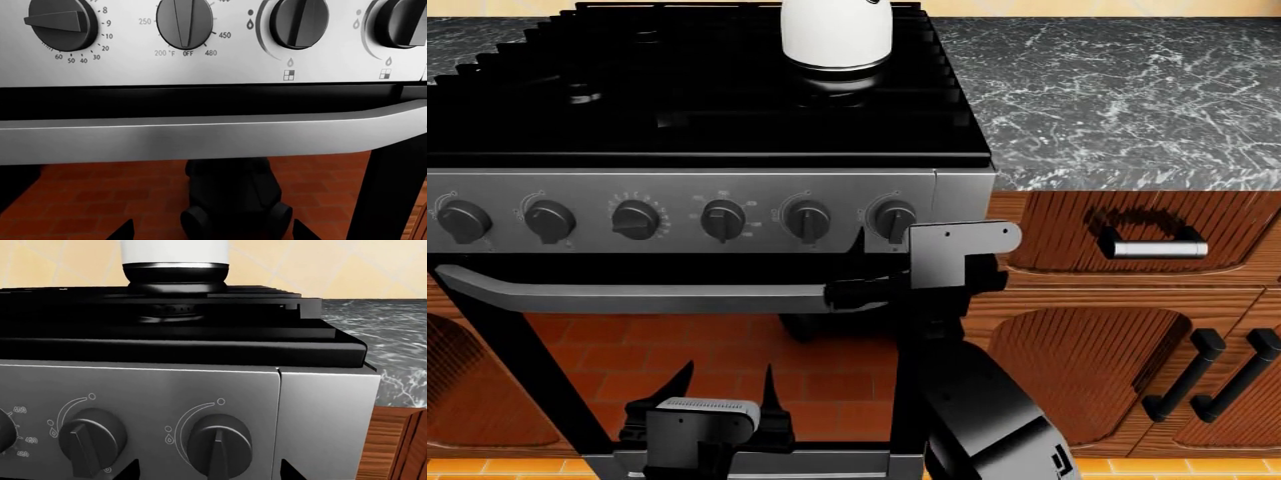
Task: Turn on the front right burner of the stove.
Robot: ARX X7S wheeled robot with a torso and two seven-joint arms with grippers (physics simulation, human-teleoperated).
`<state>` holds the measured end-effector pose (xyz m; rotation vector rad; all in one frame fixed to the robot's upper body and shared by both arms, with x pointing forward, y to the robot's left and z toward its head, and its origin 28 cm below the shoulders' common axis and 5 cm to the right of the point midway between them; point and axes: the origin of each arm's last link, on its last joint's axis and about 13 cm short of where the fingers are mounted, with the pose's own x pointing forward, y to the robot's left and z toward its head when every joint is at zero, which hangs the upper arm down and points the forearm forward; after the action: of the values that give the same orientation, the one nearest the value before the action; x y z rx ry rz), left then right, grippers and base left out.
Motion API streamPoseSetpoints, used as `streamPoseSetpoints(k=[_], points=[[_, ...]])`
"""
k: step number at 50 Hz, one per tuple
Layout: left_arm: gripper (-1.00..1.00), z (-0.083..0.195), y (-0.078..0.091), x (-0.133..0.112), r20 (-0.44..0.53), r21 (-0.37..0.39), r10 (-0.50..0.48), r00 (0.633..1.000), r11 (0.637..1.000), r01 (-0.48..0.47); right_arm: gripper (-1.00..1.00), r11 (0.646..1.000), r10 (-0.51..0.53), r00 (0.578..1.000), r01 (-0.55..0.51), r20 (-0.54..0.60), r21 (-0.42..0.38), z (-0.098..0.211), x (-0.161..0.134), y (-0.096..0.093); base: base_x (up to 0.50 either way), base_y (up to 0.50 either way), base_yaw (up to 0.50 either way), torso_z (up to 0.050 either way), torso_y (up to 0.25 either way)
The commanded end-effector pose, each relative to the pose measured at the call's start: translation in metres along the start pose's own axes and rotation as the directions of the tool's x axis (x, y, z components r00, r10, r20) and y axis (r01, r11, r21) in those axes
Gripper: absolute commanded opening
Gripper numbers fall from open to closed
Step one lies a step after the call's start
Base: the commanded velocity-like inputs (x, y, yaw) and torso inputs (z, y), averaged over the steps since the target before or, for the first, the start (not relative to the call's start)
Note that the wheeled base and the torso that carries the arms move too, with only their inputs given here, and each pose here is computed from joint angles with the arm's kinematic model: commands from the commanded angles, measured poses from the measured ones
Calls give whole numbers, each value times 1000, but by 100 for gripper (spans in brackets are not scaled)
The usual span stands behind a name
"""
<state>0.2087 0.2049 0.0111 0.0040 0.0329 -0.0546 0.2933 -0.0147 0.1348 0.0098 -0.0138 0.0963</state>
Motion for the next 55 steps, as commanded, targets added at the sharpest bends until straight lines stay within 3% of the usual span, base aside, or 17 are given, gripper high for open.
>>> streamPoseSetpoints(k=[1,15,55], points=[[100,0,0,0,-1,-1,-4,1000,1000,4,100,999,-31,999,31,7,30,-5,9,5,0,0,0,0,0],[100,0,0,0,-2,-2,-7,1000,1000,7,100,999,-51,999,51,-4,-10,-12,14,6,0,0,0,0,0],[100,0,0,0,-8,-5,-8,1000,1000,8,100,998,-57,998,57,-13,19,-23,24,4,0,0,0,0,0]])
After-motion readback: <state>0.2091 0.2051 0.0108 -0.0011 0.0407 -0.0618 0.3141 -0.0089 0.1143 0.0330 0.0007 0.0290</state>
